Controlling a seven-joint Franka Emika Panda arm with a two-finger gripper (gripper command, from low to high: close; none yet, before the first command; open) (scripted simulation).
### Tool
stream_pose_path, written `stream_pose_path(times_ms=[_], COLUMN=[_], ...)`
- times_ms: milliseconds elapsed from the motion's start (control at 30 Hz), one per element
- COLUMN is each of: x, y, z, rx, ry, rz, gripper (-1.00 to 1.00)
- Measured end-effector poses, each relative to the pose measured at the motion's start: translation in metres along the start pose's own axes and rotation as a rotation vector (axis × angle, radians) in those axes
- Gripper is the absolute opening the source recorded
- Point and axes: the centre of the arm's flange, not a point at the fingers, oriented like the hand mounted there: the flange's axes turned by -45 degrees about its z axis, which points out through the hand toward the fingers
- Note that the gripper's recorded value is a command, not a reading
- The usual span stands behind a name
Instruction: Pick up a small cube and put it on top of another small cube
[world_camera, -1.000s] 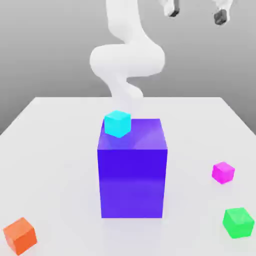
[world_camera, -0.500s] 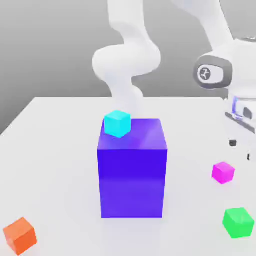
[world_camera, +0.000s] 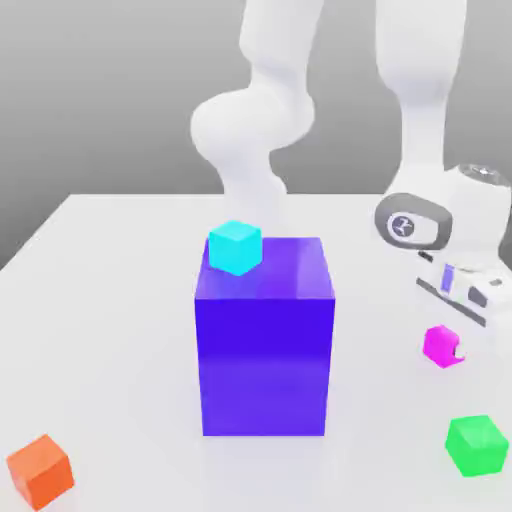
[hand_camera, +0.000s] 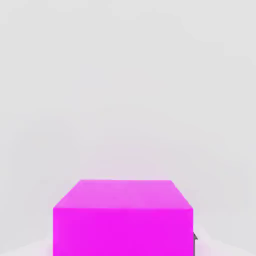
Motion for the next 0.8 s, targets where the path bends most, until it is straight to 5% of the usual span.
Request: stream_pose_path(times_ms=[233,600,733,767,800], x=[-0.002,-0.109,-0.121,-0.122,-0.122], y=[0.004,0.158,0.170,0.170,0.170], z=[-0.058,-0.109,-0.069,-0.057,-0.057], rx=[0.000,0.002,0.000,0.000,0.001], ry=[-0.001,0.002,0.001,0.001,0.001], rz=[0.012,0.495,0.534,0.536,0.536], gripper=[-1.00,-1.00,-1.00,1.00,1.00])
